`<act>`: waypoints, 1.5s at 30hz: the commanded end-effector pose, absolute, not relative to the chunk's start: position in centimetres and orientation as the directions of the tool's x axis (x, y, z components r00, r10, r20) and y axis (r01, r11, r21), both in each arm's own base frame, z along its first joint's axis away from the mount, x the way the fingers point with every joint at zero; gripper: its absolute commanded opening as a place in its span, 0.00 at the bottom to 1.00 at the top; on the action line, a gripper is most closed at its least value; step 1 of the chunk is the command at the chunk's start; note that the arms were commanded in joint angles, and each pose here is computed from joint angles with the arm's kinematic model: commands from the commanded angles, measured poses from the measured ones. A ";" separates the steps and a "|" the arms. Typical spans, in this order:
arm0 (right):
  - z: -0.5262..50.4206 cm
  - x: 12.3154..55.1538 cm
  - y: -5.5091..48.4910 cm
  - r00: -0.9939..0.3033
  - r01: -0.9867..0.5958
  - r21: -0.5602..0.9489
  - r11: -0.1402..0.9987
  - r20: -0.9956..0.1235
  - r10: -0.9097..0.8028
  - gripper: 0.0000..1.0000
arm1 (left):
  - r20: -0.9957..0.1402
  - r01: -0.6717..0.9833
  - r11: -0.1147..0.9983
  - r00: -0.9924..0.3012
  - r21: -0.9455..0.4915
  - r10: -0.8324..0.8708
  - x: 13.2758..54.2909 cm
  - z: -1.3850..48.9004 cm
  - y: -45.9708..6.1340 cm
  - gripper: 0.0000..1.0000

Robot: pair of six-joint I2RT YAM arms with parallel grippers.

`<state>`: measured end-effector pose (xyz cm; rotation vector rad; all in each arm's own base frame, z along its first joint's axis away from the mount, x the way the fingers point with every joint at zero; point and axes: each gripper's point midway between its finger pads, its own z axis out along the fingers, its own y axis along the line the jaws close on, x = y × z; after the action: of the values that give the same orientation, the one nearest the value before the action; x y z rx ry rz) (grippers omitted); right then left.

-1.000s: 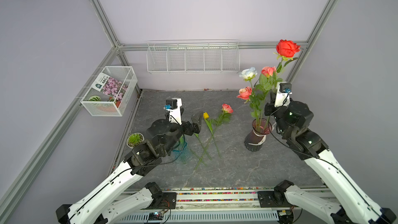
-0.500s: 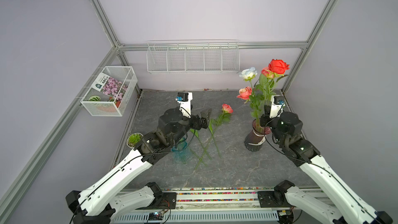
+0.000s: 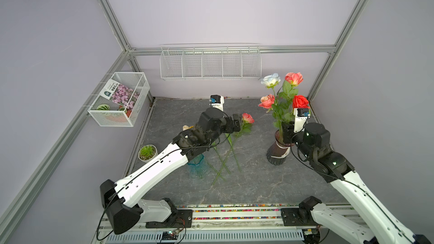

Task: Arrange the flowers in different vases according to their variety
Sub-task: Insert the flower into the vase, then pick up the flower at the center of the board.

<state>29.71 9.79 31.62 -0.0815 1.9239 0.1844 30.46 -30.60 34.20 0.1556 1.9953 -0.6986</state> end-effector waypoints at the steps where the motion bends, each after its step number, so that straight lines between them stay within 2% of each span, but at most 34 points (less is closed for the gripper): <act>1: 31.8 28.9 9.9 -0.414 -0.142 0.153 0.978 -0.907 0.082 0.40 | -0.801 0.320 0.832 -0.555 -0.453 -0.223 30.7 33.4 -31.2 1.00; 6: 31.9 27.2 9.0 -0.477 -0.106 0.172 0.979 -0.873 0.102 0.47 | -0.775 0.292 0.834 -0.590 -0.468 -0.228 30.7 31.5 -33.1 1.00; 9: 32.3 25.5 9.2 -0.493 -0.136 0.222 0.966 -0.860 0.129 0.63 | -0.763 0.249 0.864 -0.611 -0.437 -0.210 30.8 29.8 -34.0 0.99; 14: 32.0 22.4 11.2 -0.540 -0.267 0.331 0.905 -0.829 0.143 0.80 | -0.709 0.165 0.887 -0.670 -0.432 -0.220 31.3 26.1 -34.7 0.88; 17: 31.3 21.2 12.2 -0.571 -0.323 0.371 0.871 -0.810 0.133 0.86 | -0.683 0.124 0.902 -0.698 -0.415 -0.218 31.6 23.4 -35.2 0.79; 21: 30.2 20.2 12.4 -0.600 -0.337 0.389 0.857 -0.791 0.123 0.87 | -0.641 0.055 0.928 -0.738 -0.368 -0.211 32.2 19.6 -35.6 0.62; 27: 28.9 19.8 12.7 -0.624 -0.345 0.401 0.849 -0.774 0.111 0.87 | -0.606 -0.092 0.973 -0.769 -0.213 -0.205 33.4 14.0 -34.3 0.53; 45: 27.5 20.1 12.9 -0.640 -0.344 0.389 0.854 -0.763 0.090 0.87 | -0.450 -0.180 0.974 -0.864 -0.141 -0.225 32.8 4.4 -34.3 0.49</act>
<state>20.01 12.84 27.83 -0.1841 2.1745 0.6482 32.87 -34.59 5.76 -0.2478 2.6100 -0.1407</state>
